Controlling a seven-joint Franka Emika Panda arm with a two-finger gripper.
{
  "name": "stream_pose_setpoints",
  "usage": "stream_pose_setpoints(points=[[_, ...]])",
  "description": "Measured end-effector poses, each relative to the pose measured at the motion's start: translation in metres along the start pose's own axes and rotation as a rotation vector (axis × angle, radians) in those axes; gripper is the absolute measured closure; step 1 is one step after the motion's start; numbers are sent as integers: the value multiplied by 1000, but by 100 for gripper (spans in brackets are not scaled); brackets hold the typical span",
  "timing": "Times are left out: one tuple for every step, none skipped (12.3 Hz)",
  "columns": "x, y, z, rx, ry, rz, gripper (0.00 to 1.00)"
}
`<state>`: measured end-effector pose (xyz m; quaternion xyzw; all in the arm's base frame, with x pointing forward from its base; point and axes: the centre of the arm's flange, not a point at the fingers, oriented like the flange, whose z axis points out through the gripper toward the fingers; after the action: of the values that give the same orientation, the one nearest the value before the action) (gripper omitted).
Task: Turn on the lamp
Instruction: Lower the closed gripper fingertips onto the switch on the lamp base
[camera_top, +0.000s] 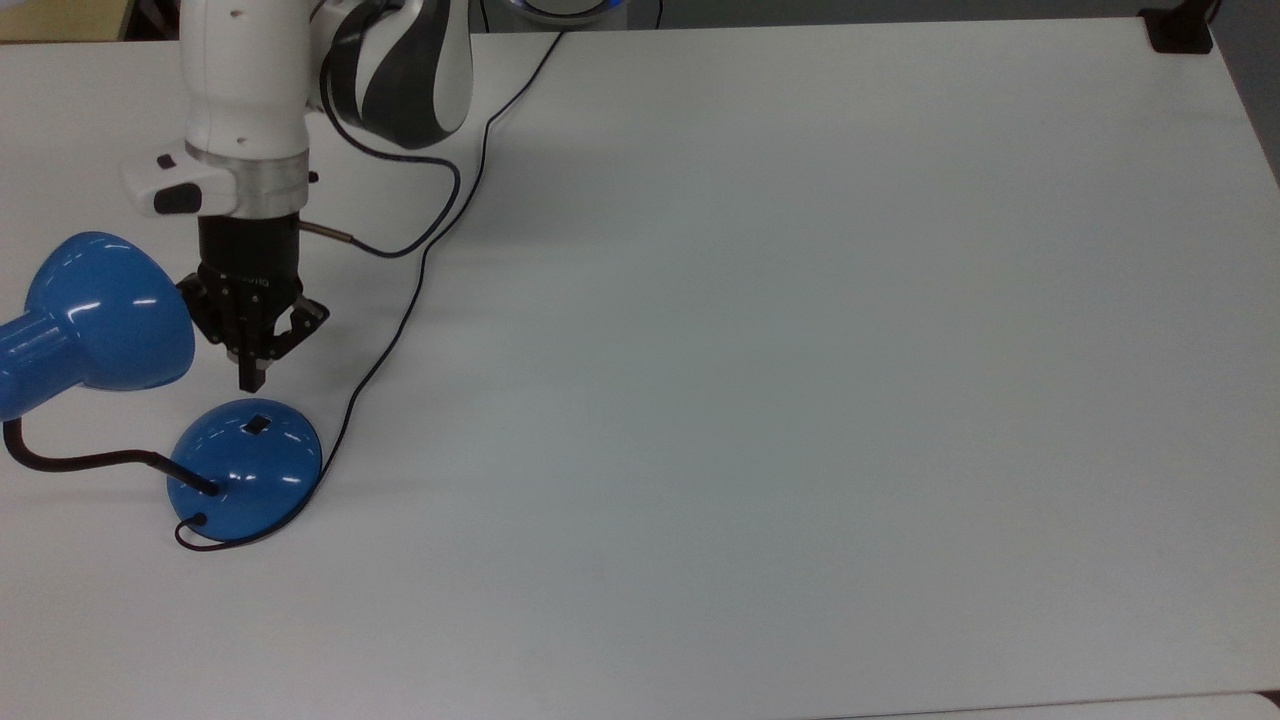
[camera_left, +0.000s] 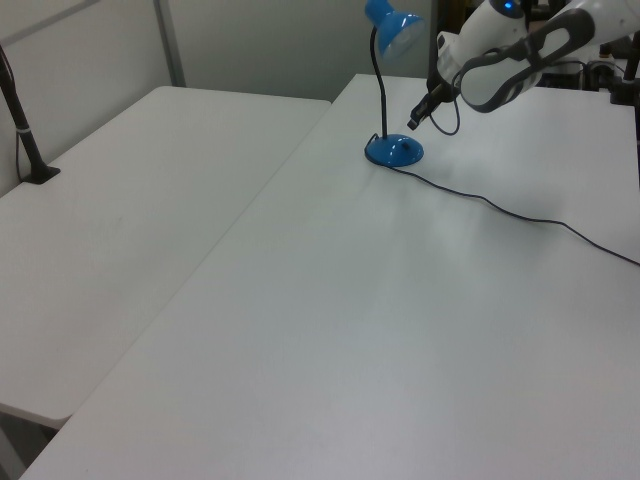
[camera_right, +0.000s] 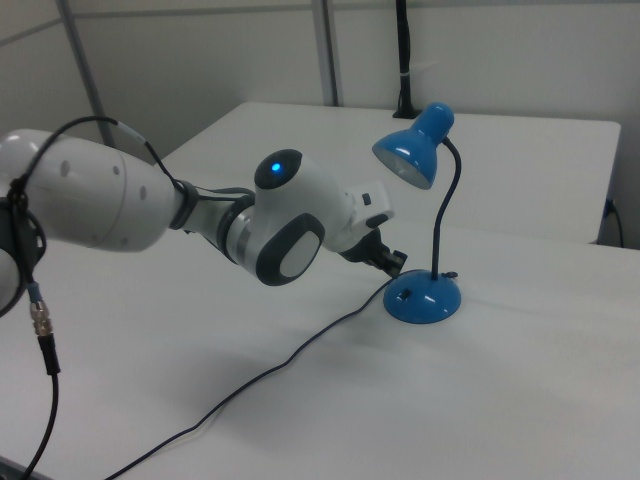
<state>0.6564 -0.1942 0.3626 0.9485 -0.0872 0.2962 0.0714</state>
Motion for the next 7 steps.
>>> stream_pose_setpoints(points=[[1,2,7,-4,-1,1,99],[1,5,12,-7,-4,2,99],[0,7,17,-10,-8,4,99],[-1,9,21,-13,-11,5,99],[0,10,24,-15,-10,6,99],[1,11,26,-17,-9,6,99],[2,12,27,-18,-8,6,99]])
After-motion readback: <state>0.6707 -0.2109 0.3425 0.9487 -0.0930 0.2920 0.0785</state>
